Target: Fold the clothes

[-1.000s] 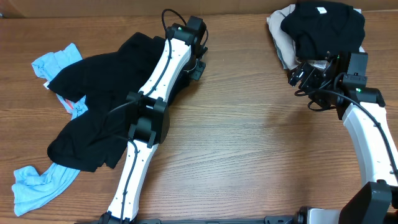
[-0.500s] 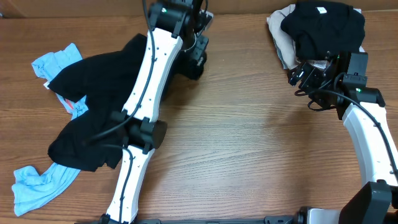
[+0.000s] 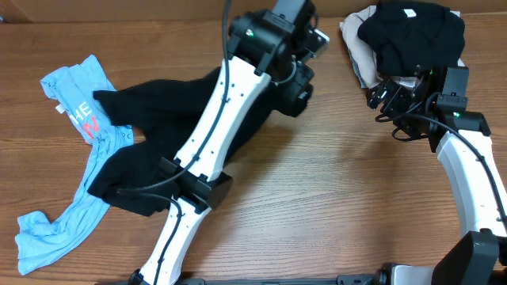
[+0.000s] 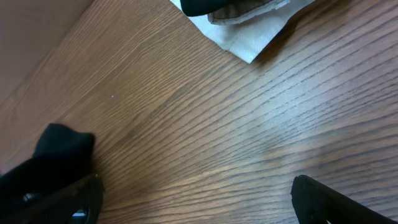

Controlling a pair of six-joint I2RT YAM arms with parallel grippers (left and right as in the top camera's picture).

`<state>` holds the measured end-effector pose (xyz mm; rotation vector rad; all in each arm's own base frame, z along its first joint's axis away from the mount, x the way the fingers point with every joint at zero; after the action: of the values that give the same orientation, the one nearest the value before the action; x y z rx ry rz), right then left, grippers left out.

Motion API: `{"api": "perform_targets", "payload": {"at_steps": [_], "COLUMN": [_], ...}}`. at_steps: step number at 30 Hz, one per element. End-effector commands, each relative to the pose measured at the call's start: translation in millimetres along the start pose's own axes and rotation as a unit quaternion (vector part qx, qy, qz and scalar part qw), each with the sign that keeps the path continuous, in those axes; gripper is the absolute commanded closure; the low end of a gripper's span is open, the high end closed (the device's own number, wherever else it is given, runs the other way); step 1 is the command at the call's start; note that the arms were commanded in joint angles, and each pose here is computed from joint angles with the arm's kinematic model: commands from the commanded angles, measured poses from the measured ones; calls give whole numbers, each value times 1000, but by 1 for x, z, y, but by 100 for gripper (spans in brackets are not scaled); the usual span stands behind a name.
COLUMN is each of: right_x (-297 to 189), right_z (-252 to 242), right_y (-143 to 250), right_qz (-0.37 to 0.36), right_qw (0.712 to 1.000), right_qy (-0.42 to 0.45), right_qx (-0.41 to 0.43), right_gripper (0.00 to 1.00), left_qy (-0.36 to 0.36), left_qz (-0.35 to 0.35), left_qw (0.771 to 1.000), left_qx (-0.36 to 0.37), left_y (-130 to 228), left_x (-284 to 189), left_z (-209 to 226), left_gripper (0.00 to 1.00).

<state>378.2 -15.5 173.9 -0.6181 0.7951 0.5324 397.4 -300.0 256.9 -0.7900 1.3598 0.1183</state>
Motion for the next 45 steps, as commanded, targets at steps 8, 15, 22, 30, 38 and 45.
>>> {"api": "perform_targets", "payload": {"at_steps": [8,15,22,30,38,45], "right_x": [-3,-3,-3,-3,-3,-3], "right_z": [5,4,4,4,-1,1], "right_y": [-5,-5,-5,-4,1,-1], "right_qz": [-6,-7,-5,-5,8,4], "right_qw": [1000,1000,1000,1000,1000,1000], "right_qy": [-8,-7,-6,-6,4,1], "right_qx": [-5,-4,-4,-4,-13,-25], "right_gripper": [0,0,0,0,0,0], "left_qy": [65,70,-89,-67,-103,-190], "left_qz": [-3,0,91,99,71,123], "left_qw": [997,997,992,971,938,891], "left_qx": [39,43,-8,-208,-322,-394], "left_y": [-12,-16,23,100,148,199], "left_x": [23,50,46,1,-61,-115], "left_z": [-43,-45,28,136,185,170], "left_gripper": [96,93,0,0,0,0]}}
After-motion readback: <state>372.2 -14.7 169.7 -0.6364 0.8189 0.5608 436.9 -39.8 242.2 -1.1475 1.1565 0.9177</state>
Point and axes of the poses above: each gripper's point midway between its finger pads, its own x axis out along the fingers, its own z axis along the line the jaws close on, y = z × x, the point moved 3 cm from there along -x, back along the fingers, and after that the axes turned 12 degrees about x, right-handed, at the moved point
